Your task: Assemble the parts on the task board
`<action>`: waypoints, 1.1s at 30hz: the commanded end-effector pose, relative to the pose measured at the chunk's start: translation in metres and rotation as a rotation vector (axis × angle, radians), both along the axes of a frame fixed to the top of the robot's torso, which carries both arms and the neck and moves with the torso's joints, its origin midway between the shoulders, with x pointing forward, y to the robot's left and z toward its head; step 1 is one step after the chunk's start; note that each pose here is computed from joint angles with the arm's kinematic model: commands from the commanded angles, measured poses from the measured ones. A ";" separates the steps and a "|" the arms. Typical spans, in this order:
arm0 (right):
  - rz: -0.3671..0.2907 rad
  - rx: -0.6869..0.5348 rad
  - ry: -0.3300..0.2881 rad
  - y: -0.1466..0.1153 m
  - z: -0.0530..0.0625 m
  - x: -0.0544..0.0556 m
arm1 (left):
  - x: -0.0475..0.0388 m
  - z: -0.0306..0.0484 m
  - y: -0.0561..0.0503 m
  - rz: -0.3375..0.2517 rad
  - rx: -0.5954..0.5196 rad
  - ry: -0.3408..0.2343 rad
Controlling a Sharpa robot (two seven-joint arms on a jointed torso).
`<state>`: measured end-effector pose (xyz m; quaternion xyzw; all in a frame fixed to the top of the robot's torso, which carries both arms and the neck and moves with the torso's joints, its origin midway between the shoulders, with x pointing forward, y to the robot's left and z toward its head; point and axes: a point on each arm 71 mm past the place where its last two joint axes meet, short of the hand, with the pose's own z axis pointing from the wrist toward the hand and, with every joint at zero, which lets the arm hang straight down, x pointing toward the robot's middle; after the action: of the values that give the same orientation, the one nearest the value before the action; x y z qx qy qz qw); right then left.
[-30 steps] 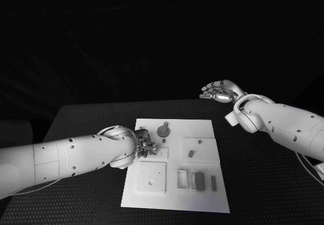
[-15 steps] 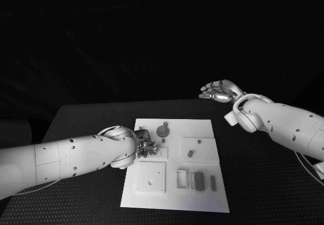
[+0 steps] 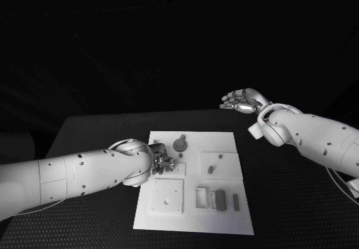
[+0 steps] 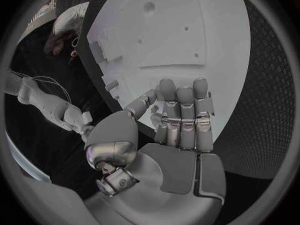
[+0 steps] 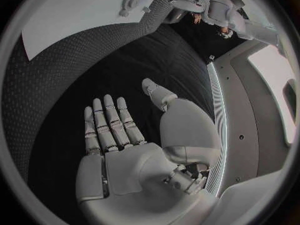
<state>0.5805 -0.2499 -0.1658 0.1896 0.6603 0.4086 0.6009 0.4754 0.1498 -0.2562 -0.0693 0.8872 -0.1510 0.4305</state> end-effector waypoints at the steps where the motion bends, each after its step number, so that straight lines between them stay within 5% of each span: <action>1: 0.019 0.004 0.004 0.002 -0.001 -0.001 | -0.0040 -0.0015 -0.007 -0.039 -0.004 0.017; 33: 0.016 0.003 0.009 0.000 -0.003 -0.001 | 0.0009 -0.0019 0.005 0.001 -0.010 0.012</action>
<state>0.5795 -0.2515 -0.1686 0.1912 0.6624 0.4074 0.5989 0.4772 0.1580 -0.2583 -0.0745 0.8882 -0.1453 0.4294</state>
